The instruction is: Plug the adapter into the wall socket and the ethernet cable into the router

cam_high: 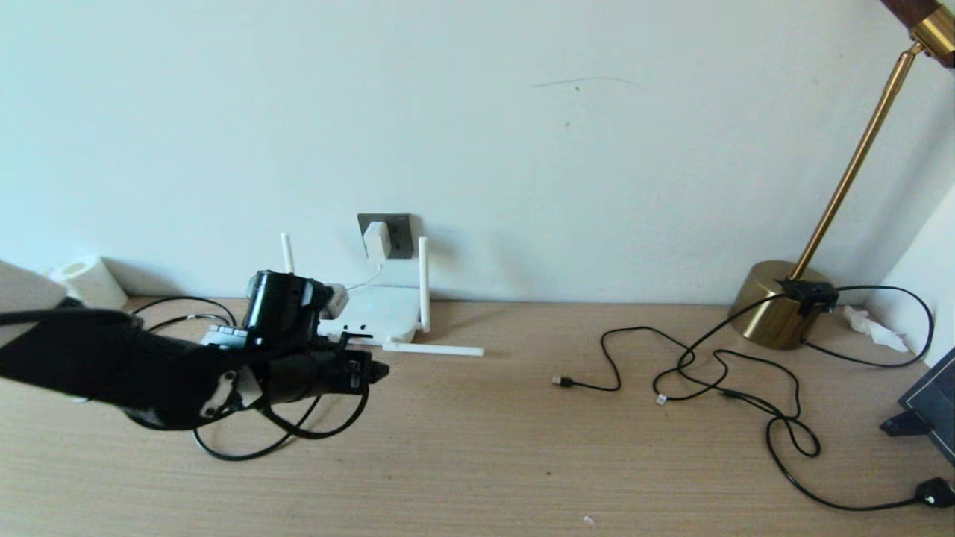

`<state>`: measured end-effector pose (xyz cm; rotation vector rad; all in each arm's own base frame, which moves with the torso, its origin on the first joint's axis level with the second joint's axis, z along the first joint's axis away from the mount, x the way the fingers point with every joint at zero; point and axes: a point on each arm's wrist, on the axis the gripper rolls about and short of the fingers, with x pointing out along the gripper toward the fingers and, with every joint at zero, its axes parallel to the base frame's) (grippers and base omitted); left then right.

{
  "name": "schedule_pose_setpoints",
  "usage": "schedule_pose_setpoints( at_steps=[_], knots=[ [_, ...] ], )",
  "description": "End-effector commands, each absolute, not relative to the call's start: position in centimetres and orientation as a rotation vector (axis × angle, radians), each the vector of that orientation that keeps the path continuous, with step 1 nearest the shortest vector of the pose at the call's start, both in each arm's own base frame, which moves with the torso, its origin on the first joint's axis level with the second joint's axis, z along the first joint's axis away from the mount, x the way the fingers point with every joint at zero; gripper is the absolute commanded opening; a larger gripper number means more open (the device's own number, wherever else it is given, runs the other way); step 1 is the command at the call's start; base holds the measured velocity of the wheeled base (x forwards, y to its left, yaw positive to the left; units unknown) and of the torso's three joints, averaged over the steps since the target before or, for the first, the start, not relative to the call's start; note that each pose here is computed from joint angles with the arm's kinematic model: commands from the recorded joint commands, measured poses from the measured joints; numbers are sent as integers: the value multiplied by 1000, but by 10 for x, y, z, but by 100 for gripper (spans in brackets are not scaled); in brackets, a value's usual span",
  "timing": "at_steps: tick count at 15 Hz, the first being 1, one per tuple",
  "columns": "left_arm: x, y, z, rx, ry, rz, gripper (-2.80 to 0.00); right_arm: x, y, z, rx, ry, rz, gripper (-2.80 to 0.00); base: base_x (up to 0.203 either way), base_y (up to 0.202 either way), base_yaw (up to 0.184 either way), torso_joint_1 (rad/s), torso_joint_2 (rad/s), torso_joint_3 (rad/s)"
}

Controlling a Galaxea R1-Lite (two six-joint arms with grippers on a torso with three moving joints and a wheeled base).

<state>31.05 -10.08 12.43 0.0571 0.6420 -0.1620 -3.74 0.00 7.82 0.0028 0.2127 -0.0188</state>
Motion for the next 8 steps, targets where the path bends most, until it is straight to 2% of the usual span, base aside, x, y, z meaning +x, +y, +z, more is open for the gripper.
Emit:
schedule_pose_setpoints(
  at_steps=[1, 2, 5, 8],
  knots=[
    [264, -106, 164, 48, 531, -233, 0, -37, 0, 78, 3, 216, -19, -280, 0, 0, 0, 0, 0, 0],
    [240, -109, 173, 51, 501, -275, -280, -37, 0, 78, 3, 216, -19, -280, 0, 0, 0, 0, 0, 0],
    [170, -103, 195, 43, 379, -350, -280, -36, 0, 79, 3, 234, -19, -280, 0, 0, 0, 0, 0, 0],
    [112, -70, 226, -41, 160, -353, -280, -36, 0, 78, 4, 228, -19, -280, 0, 0, 0, 0, 0, 0]
  ],
)
